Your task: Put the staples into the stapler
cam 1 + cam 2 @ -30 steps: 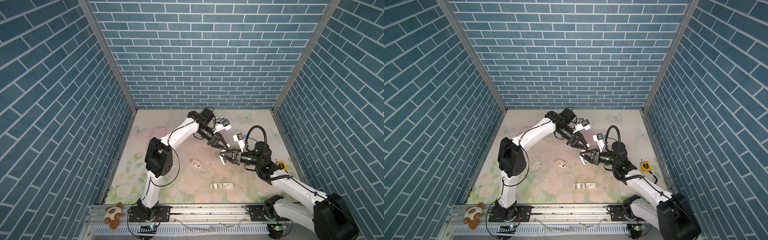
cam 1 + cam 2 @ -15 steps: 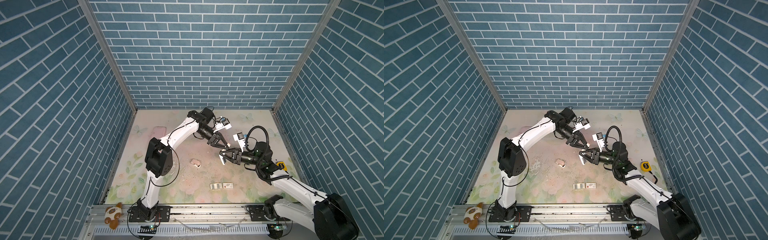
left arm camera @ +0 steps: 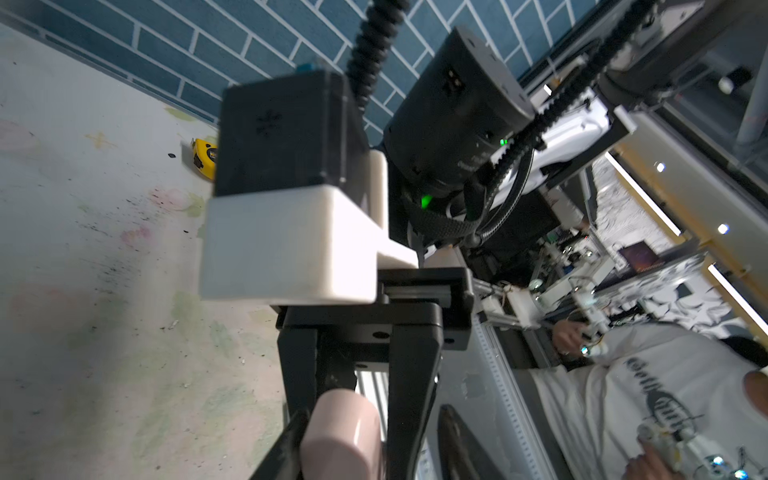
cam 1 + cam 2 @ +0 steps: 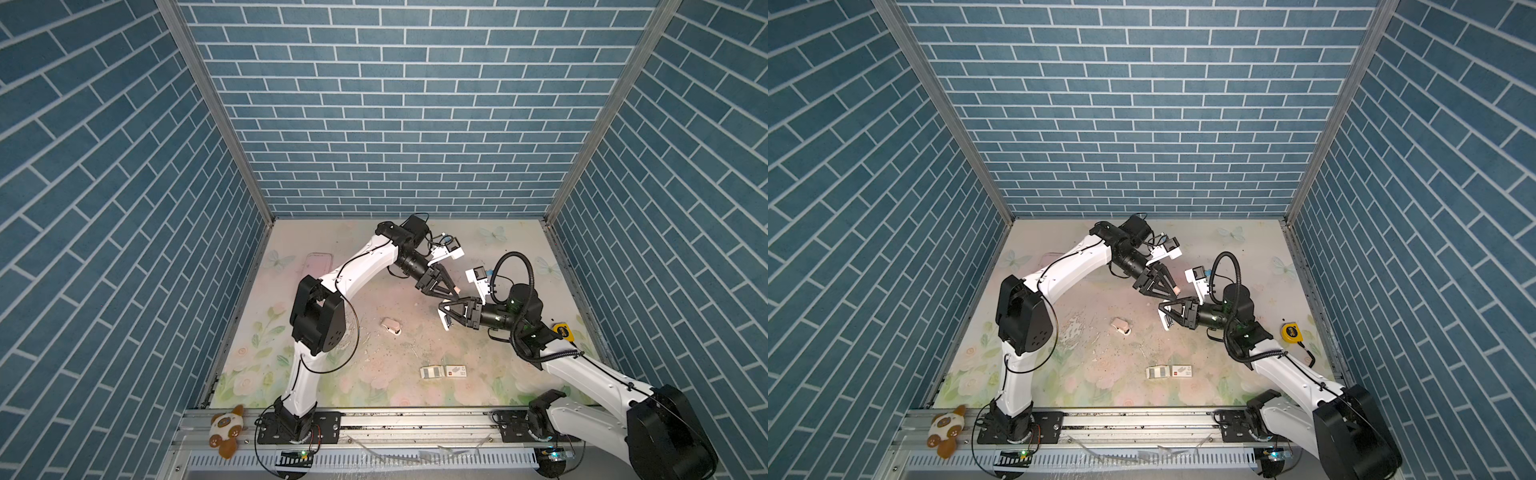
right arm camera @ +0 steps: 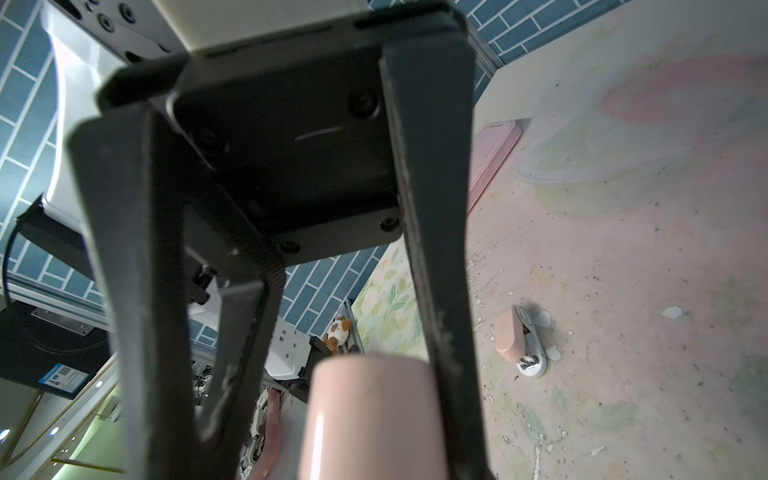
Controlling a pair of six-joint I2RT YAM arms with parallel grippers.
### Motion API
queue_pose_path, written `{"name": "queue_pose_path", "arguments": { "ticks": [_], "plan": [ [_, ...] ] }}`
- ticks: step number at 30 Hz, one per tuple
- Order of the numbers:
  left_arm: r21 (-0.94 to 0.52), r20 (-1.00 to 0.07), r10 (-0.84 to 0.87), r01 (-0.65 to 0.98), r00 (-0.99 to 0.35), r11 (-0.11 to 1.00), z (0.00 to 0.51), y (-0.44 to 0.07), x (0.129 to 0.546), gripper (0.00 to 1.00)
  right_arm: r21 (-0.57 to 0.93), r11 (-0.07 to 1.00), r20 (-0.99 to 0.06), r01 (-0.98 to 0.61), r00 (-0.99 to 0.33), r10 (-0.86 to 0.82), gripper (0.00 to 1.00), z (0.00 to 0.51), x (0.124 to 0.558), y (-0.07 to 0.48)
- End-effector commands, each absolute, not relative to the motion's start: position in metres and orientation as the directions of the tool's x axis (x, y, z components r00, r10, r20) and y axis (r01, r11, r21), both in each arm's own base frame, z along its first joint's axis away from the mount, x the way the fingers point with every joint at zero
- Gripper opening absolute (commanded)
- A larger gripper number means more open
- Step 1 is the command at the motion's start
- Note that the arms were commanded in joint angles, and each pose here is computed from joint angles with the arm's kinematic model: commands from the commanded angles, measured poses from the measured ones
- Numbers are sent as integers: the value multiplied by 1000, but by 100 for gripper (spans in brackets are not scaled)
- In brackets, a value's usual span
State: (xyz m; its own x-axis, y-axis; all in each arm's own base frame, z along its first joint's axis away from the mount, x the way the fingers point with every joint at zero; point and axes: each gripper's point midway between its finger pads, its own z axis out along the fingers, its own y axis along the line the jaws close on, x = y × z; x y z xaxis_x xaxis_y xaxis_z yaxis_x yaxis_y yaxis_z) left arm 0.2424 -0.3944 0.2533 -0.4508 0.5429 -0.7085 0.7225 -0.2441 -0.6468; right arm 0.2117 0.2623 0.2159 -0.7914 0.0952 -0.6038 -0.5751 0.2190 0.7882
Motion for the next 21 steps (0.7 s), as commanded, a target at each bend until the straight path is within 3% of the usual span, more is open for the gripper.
{"name": "queue_pose_path", "arguments": {
  "ticks": [1, 6, 11, 17, 21],
  "plan": [
    [-595, -744, 528, 766, -410, -244, 262, -390, 241, 60, 791, 266, -591, -551, -801, 94, 14, 206, 215, 260],
    [-549, -749, 517, 825, -415, -133, 258, -370, 270, 61, 776, 341, -585, -530, -808, 76, 15, 194, 216, 254],
    [-422, -737, 549, 903, -394, 82, 247, -328, 311, 62, 728, 481, -581, -488, -812, 56, 16, 175, 223, 242],
    [-385, -726, 511, 887, -461, 253, 244, -283, 345, 62, 681, 570, -579, -459, -815, 36, 16, 158, 234, 236],
    [-277, -721, 548, 901, -425, 335, 237, -263, 351, 61, 630, 648, -567, -428, -824, 6, 16, 140, 245, 230]
  ]
}}
